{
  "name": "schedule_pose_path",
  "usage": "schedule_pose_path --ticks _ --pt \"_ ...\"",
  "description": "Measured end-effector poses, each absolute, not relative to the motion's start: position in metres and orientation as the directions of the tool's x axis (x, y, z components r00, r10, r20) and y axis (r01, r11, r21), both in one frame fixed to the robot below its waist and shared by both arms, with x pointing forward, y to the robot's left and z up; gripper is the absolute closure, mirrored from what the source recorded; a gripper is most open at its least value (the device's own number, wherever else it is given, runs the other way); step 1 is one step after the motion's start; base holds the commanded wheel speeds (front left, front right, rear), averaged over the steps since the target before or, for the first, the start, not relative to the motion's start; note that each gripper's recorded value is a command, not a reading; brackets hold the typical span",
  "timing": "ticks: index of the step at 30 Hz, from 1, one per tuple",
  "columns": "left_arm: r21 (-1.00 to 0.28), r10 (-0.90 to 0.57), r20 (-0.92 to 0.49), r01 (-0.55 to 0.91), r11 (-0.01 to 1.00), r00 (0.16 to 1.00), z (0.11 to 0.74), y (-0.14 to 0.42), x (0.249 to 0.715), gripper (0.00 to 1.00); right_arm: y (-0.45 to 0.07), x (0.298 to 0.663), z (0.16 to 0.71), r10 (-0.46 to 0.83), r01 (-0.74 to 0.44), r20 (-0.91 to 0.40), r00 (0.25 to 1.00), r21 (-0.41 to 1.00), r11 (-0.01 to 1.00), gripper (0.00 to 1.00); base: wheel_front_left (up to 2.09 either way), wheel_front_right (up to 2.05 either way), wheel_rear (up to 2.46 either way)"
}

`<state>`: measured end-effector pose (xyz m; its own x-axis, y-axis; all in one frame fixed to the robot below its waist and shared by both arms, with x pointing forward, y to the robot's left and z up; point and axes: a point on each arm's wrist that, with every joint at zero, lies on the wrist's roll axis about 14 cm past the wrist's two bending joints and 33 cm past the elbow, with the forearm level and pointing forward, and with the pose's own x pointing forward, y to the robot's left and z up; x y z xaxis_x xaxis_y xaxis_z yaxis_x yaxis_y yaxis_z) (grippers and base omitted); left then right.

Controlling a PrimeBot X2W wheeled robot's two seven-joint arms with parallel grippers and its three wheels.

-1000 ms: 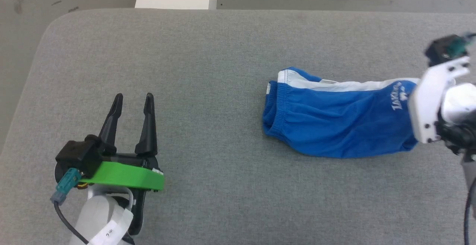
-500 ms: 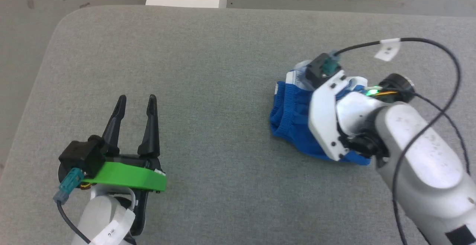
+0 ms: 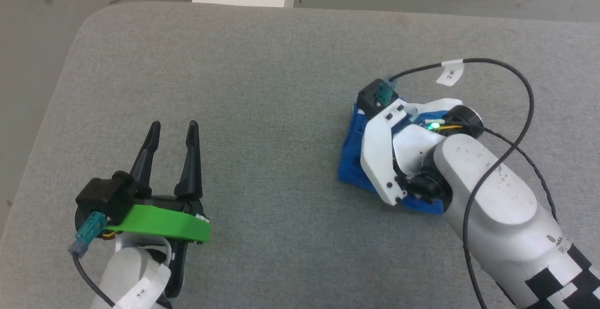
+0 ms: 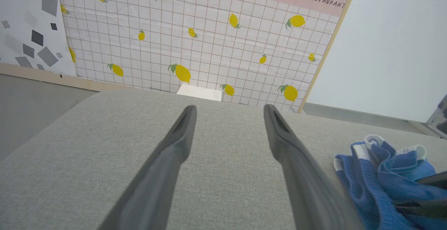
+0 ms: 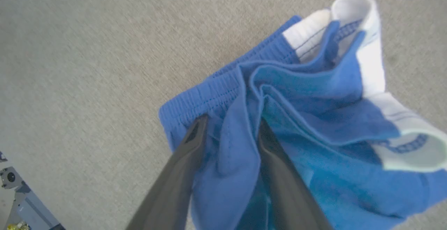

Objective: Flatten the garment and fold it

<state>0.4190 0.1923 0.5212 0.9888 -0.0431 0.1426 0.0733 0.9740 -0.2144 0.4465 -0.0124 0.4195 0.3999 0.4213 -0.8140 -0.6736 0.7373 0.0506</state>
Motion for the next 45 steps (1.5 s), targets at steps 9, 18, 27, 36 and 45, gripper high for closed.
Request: schedule_pose_path --ticks 9,18,27,36,45 --pt "-0.213 -0.058 0.174 0.095 0.972 0.983 0.534 0.186 0.415 0.0 0.004 0.458 0.492 0.567 -0.676 -0.638 0.521 0.097 0.73 0.0 0.0 0.0 0.0" --pt "-0.206 -0.081 0.217 0.127 0.97 0.973 0.553 0.177 0.413 0.0 -0.05 0.487 0.614 0.568 -0.564 -0.215 0.794 0.088 0.821 0.0 0.0 0.0 0.0" --pt "-0.201 -0.09 0.254 0.143 0.969 0.963 0.568 0.172 0.414 0.0 -0.169 0.474 0.68 0.238 -0.279 0.291 0.927 0.109 0.954 0.0 0.0 0.0 0.0" --pt "-0.201 -0.062 0.228 0.11 0.973 0.972 0.561 0.179 0.407 0.0 -0.224 0.427 0.647 -0.012 -0.076 0.422 0.906 0.19 0.979 0.0 0.0 0.0 0.0" --pt "-0.193 -0.024 0.196 0.063 0.979 0.98 0.552 0.192 0.399 0.0 -0.227 0.393 0.584 -0.074 0.006 0.305 0.95 0.218 0.976 0.0 0.0 0.0 0.0"
